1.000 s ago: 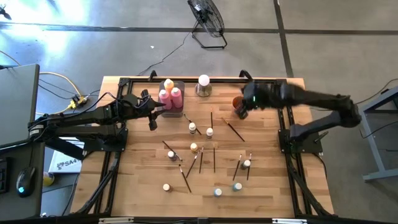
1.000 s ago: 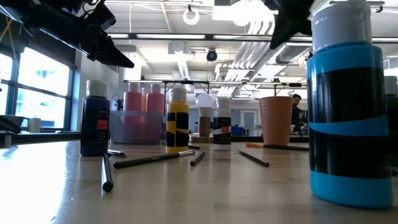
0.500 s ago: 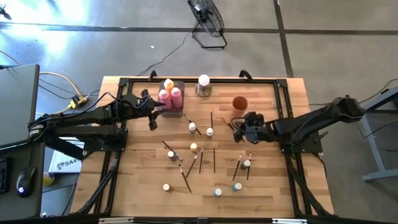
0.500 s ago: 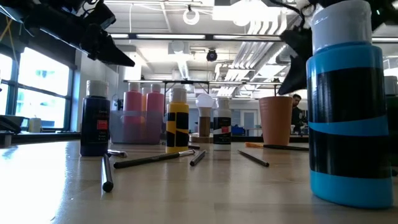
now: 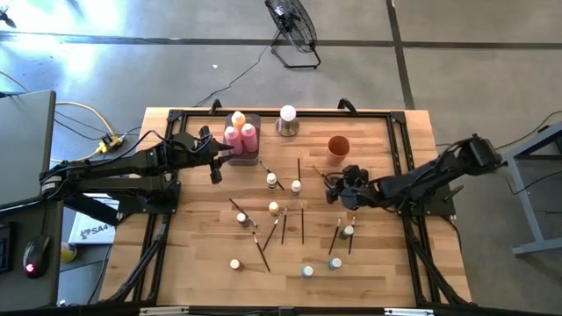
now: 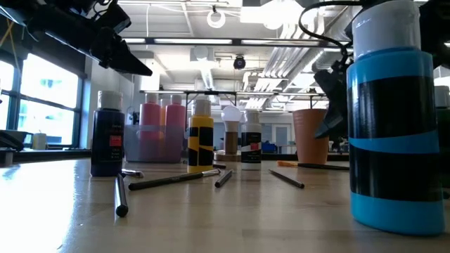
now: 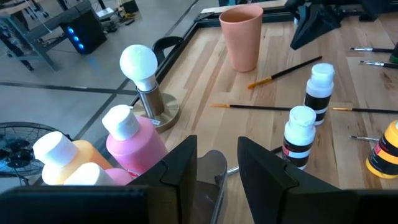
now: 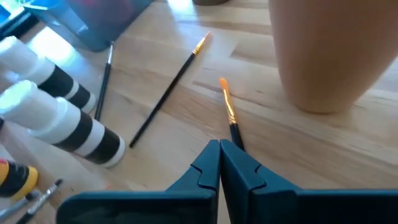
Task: Pick & Place Paint Supplies
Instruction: Adjust the orange cup
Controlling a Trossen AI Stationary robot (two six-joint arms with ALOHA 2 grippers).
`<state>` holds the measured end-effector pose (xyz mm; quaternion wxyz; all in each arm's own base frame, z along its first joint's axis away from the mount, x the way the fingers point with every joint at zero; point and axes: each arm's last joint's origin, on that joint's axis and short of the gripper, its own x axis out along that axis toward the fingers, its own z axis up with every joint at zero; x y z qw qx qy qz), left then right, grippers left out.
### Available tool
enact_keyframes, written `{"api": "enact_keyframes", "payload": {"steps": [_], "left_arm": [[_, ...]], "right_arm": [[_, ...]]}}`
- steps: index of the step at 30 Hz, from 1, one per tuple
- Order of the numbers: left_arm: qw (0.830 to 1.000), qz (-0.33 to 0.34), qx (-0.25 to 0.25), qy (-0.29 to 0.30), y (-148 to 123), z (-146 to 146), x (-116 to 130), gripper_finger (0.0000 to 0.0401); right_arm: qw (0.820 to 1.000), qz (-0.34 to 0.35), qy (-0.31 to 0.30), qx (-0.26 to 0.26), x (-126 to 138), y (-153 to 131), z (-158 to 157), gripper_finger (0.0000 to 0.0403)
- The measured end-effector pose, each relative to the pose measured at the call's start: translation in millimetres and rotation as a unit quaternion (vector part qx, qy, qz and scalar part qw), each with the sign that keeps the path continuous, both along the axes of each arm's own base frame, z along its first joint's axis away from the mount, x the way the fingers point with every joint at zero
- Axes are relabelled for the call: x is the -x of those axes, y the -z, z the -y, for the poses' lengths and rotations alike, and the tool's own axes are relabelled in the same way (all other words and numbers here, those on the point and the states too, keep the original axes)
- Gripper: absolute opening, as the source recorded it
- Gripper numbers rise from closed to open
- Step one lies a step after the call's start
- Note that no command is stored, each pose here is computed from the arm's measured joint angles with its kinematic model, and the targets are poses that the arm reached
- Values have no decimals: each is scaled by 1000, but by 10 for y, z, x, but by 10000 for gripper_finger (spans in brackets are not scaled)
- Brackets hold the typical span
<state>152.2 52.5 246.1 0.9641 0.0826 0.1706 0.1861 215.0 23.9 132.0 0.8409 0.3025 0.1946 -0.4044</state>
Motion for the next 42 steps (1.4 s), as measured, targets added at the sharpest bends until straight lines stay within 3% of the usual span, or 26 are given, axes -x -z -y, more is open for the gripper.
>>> {"api": "enact_keyframes", "payload": {"steps": [7, 14, 42], "left_arm": [[1000, 0, 0, 0, 0, 0, 0, 111], [1000, 0, 0, 0, 0, 0, 0, 111], [1000, 0, 0, 0, 1, -1, 0, 111]], "right_arm": [[999, 6, 36, 36, -94, 161, 17, 3], [997, 6, 65, 40, -125, 269, 64, 3], [989, -25, 116, 84, -170, 228, 552, 2]]}}
